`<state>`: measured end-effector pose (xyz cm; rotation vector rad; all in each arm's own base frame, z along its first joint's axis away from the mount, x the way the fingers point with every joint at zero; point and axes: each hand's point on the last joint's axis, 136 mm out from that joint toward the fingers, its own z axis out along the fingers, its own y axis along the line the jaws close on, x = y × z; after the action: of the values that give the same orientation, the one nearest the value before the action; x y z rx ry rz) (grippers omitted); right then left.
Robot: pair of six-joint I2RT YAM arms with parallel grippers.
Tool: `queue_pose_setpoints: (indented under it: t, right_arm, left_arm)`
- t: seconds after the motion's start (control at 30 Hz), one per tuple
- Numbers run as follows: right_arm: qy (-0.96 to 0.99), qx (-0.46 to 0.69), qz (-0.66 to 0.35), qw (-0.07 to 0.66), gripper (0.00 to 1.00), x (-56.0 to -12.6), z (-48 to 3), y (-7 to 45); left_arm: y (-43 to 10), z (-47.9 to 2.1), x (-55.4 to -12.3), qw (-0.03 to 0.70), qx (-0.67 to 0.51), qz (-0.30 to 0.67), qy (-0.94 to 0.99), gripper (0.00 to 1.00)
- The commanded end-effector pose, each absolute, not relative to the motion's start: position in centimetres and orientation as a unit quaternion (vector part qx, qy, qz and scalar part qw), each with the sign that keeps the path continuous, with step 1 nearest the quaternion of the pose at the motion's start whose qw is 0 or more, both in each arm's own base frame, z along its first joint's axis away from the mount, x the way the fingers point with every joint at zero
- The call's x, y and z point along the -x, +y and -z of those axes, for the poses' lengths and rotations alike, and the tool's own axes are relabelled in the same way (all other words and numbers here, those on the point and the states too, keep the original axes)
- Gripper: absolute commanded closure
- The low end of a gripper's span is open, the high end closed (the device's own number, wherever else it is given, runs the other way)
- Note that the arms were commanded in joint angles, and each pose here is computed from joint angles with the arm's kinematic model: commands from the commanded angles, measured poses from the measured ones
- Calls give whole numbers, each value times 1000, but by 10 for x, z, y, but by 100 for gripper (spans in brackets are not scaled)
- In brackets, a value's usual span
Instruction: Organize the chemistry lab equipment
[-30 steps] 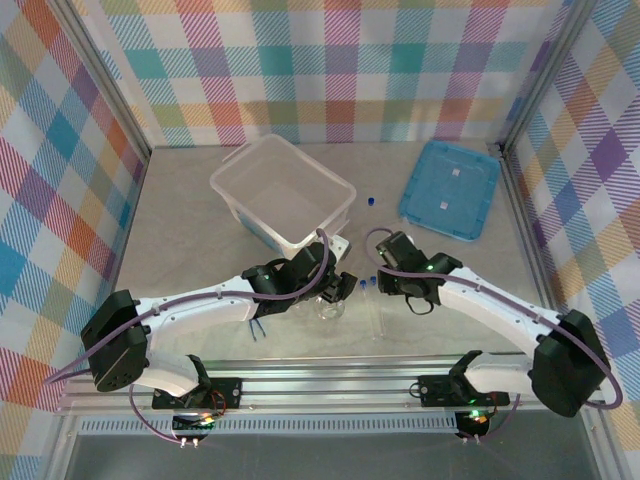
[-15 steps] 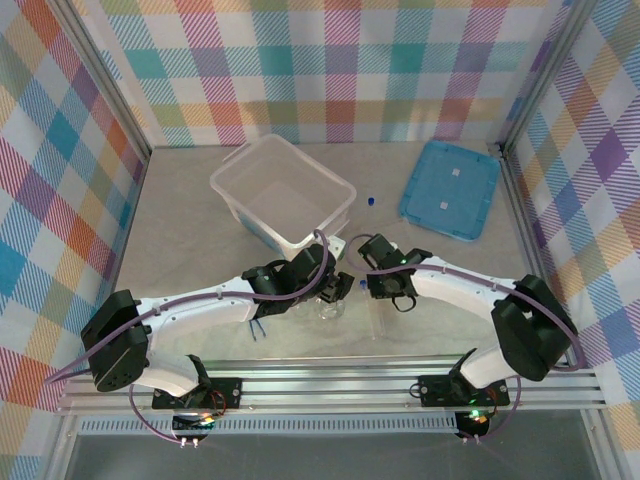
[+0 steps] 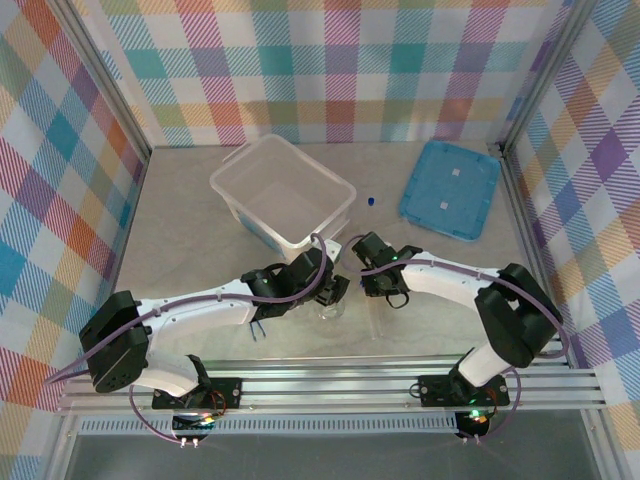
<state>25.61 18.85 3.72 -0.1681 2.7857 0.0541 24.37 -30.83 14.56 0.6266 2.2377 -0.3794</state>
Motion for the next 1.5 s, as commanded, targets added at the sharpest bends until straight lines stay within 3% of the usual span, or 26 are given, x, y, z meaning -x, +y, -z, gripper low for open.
queue_pose_setpoints:
  t: [0.0, 1.07, 1.33, 1.47]
  right_arm:
    - [982, 63, -25, 176, 65, -263, -36, 197]
    - [990, 38, 18, 132, 71, -265, -10, 171]
    - [990, 30, 25, 133, 84, -262, -8, 166]
    - [987, 22, 16, 160, 85, -263, -26, 162]
  left_arm:
    - [-310, -160, -241, 398, -248, 169, 867, 31]
    - [-319, -163, -247, 393, -253, 177, 866, 31]
    - [-319, -164, -246, 392, -254, 177, 866, 31]
    - [-321, -164, -246, 389, -256, 182, 866, 31]
